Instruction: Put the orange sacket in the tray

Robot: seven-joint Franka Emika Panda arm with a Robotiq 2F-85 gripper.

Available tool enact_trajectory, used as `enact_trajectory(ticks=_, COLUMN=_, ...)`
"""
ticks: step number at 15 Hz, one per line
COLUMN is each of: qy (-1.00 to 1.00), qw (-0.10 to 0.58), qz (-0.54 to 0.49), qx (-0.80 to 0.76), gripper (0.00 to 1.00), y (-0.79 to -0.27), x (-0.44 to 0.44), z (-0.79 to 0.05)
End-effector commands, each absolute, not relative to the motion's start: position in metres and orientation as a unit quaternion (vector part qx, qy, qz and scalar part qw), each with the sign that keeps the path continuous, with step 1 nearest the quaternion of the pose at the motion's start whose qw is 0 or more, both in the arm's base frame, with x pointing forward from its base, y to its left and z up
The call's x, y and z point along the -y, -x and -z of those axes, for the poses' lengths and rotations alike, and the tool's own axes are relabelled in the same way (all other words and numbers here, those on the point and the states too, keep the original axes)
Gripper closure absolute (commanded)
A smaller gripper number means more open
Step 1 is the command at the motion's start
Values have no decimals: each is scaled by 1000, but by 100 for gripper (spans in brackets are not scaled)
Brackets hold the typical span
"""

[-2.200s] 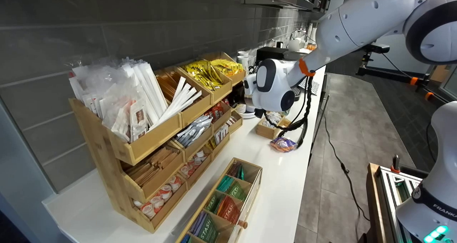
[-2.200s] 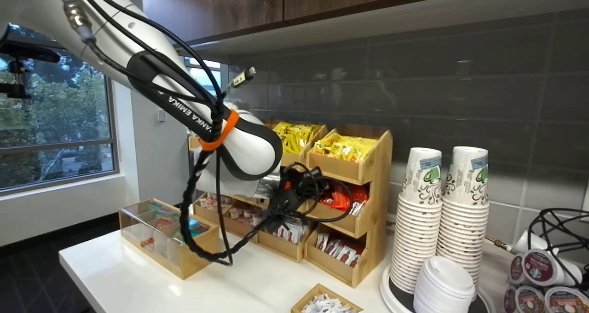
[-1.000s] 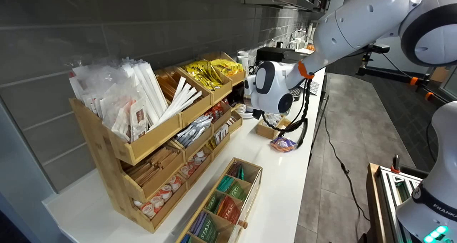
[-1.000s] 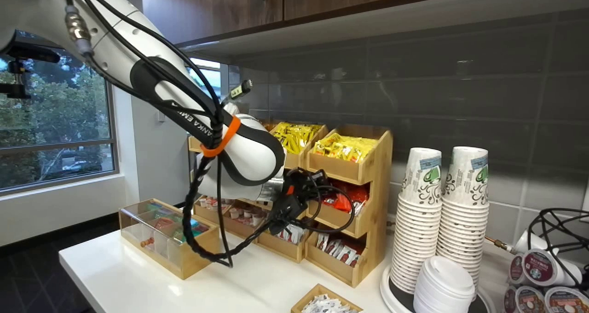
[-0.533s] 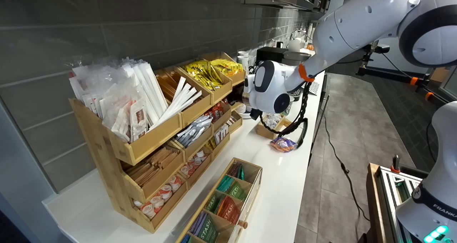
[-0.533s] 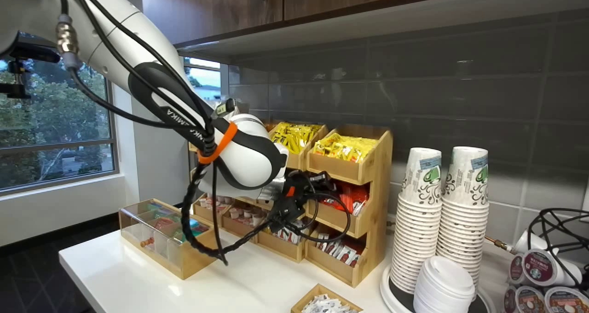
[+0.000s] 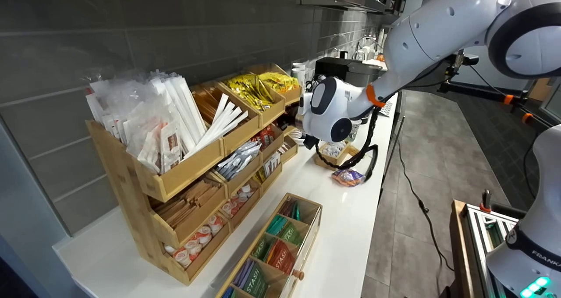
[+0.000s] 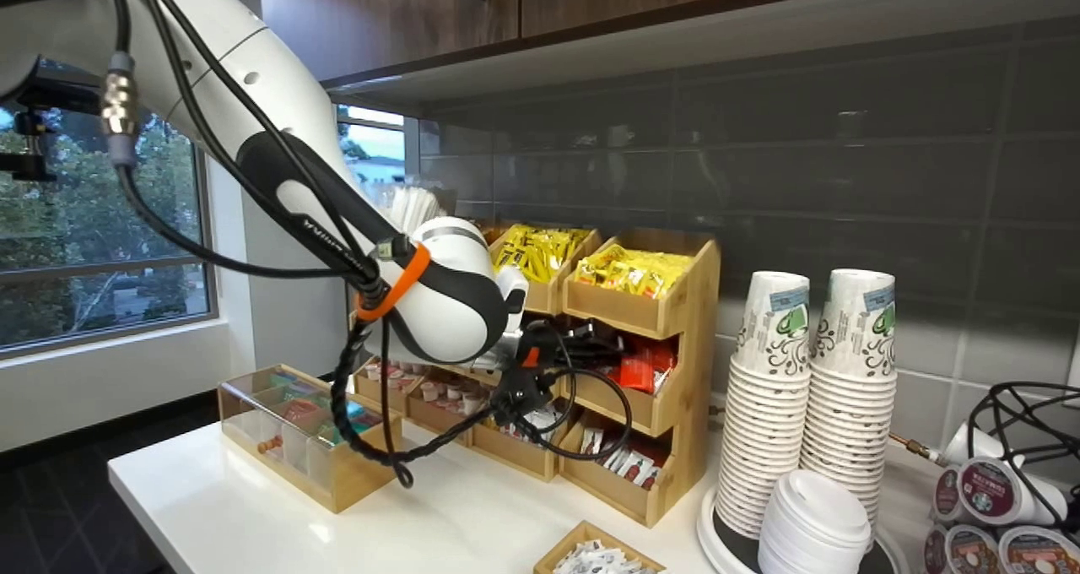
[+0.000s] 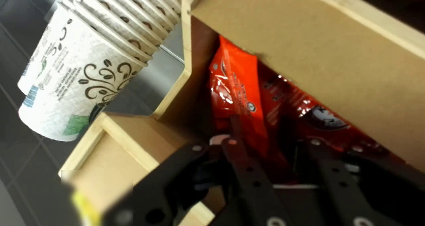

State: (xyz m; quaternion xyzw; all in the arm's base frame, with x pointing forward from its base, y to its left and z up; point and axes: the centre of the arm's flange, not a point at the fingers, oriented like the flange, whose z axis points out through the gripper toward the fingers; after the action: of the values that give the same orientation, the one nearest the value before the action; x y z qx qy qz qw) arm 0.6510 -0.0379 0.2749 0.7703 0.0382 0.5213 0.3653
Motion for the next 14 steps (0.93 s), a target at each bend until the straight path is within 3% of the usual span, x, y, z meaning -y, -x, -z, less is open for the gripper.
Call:
enact_trajectory(ticks=1, qy=-766, qw=369, qz=-526, qx=-10, gripper=35, y=-656, x=39, z=-273)
enact_trajectory(ticks=5, qy=-766, qw=357, qz=-534, qx=24, gripper=3, y=-659, x=41, z=-274)
enact_trajectory(ticks=8, qy=-767, qw=354, qz=-533, qx=43, gripper=7, y=-660, x=44, z=-276)
enact_trajectory(ticks=9, qy=-768, qw=353, qz=-532, qx=49, gripper=12, y=-661, x=44, z=-276)
enact_trajectory(ticks=10, qy=-769, qw=352, qz=-531, qx=54, gripper=31, y=-661, x=44, z=-276)
enact_trajectory(ticks=14, qy=-773, qw=345, qz=-526, qx=78, gripper=63, y=-660, x=44, z=-277)
